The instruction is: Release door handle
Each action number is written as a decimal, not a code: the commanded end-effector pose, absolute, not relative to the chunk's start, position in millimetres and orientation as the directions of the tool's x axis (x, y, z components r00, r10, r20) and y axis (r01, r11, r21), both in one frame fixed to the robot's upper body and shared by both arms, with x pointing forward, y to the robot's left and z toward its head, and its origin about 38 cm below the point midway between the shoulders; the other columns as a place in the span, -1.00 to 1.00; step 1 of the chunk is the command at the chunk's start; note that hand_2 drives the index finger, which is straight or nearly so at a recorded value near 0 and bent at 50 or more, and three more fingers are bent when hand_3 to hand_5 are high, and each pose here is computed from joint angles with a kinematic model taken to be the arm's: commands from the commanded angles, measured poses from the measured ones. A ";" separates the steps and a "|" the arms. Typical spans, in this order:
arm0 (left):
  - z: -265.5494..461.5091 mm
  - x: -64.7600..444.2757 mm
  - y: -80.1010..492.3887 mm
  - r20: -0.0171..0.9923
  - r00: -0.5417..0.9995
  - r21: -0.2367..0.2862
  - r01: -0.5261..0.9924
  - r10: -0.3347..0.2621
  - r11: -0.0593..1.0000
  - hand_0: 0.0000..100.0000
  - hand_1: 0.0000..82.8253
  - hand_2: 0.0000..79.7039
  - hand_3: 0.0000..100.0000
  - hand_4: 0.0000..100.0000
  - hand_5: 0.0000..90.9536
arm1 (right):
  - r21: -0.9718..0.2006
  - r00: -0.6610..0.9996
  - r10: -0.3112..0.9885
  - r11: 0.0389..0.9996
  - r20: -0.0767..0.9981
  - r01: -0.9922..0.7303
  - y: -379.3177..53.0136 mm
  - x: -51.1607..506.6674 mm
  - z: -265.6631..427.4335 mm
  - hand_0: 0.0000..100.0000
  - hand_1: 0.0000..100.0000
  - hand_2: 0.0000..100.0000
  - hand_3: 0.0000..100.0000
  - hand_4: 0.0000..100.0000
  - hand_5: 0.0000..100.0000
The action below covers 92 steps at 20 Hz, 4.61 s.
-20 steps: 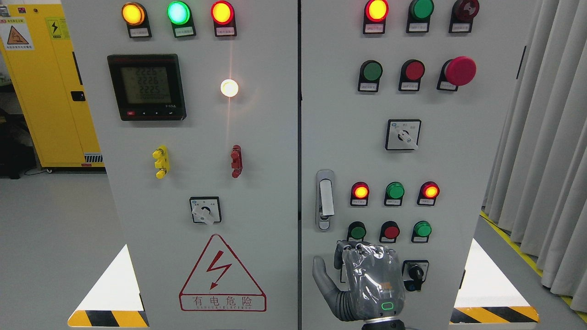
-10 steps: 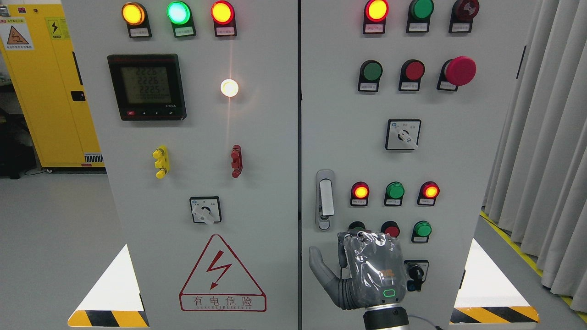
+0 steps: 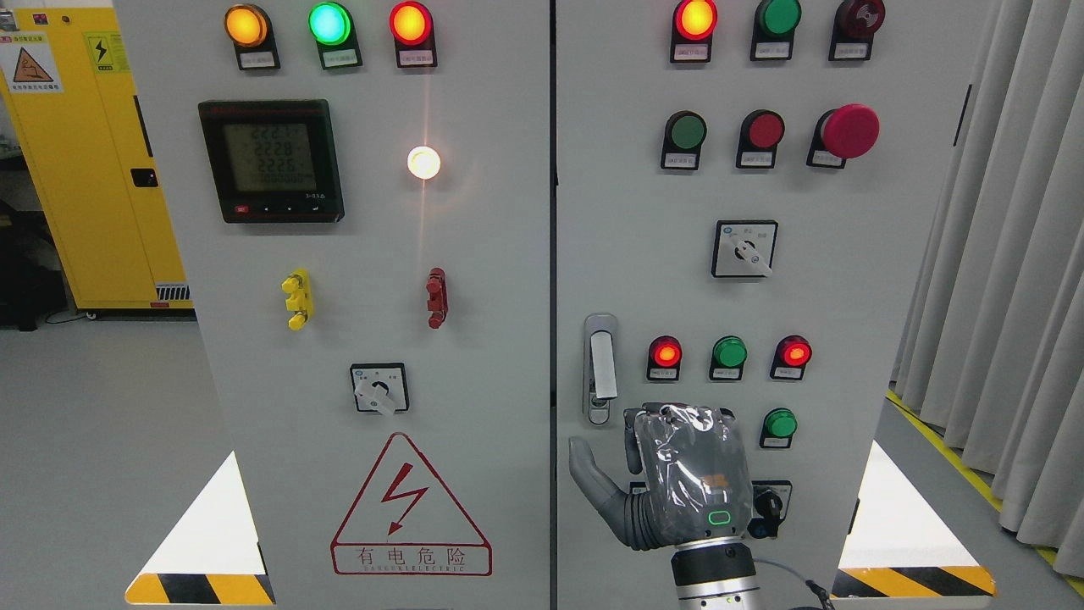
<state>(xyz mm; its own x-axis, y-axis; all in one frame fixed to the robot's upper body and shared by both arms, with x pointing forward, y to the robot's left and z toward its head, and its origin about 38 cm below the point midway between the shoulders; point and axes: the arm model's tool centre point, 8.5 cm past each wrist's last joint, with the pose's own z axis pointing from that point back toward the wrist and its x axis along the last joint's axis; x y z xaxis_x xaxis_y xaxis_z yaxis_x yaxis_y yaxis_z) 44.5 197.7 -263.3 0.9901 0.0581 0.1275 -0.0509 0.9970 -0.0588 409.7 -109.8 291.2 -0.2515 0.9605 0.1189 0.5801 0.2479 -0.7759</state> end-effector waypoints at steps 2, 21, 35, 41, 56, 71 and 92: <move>-263.4 44.3 197.7 0.127 0.990 -0.058 -0.051 0.058 0.997 -0.76 0.34 -1.00 -1.00 -1.00 -1.00 | -0.768 -0.244 0.963 0.240 0.112 0.594 -111.7 416.6 301.1 -0.36 -0.44 0.90 1.00 1.00 1.00; -263.4 44.3 197.7 0.127 0.990 -0.058 -0.051 0.058 0.997 -0.76 0.34 -1.00 -1.00 -1.00 -1.00 | -0.768 -0.240 0.964 0.237 0.111 0.596 -111.5 427.2 311.8 -0.34 -0.41 0.89 1.00 1.00 1.00; -263.3 44.5 197.7 0.128 0.990 -0.058 -0.051 0.058 0.997 -0.76 0.34 -1.00 -1.00 -1.00 -1.00 | -0.769 -0.239 0.965 0.237 0.113 0.594 -110.9 431.4 313.5 -0.28 -0.38 0.88 1.00 1.00 1.00; -263.3 44.5 197.7 0.128 0.990 -0.058 -0.051 0.058 0.997 -0.76 0.34 -1.00 -1.00 -1.00 -1.00 | -0.767 -0.225 0.966 0.237 0.124 0.596 -112.8 431.5 313.8 -0.23 -0.38 0.88 1.00 1.00 1.00; -263.3 45.3 197.7 0.128 0.990 -0.058 -0.051 0.058 0.997 -0.76 0.34 -1.00 -1.00 -1.00 -1.00 | -0.765 -0.220 0.967 0.239 0.130 0.598 -113.8 431.0 314.0 -0.04 -0.32 0.87 1.00 1.00 1.00; -263.4 44.3 197.7 0.127 0.990 -0.058 -0.050 0.057 0.997 -0.76 0.34 -1.00 -1.00 -1.00 -1.00 | -0.759 -0.224 0.966 0.242 0.130 0.605 -112.6 430.7 318.1 0.14 -0.32 0.87 1.00 1.00 1.00; -263.3 45.3 197.7 0.128 0.990 -0.058 -0.051 0.058 0.997 -0.76 0.34 -1.00 -1.00 -1.00 -1.00 | -0.760 -0.211 0.968 0.238 0.136 0.604 -116.4 429.7 314.9 0.08 -0.19 0.87 1.00 1.00 1.00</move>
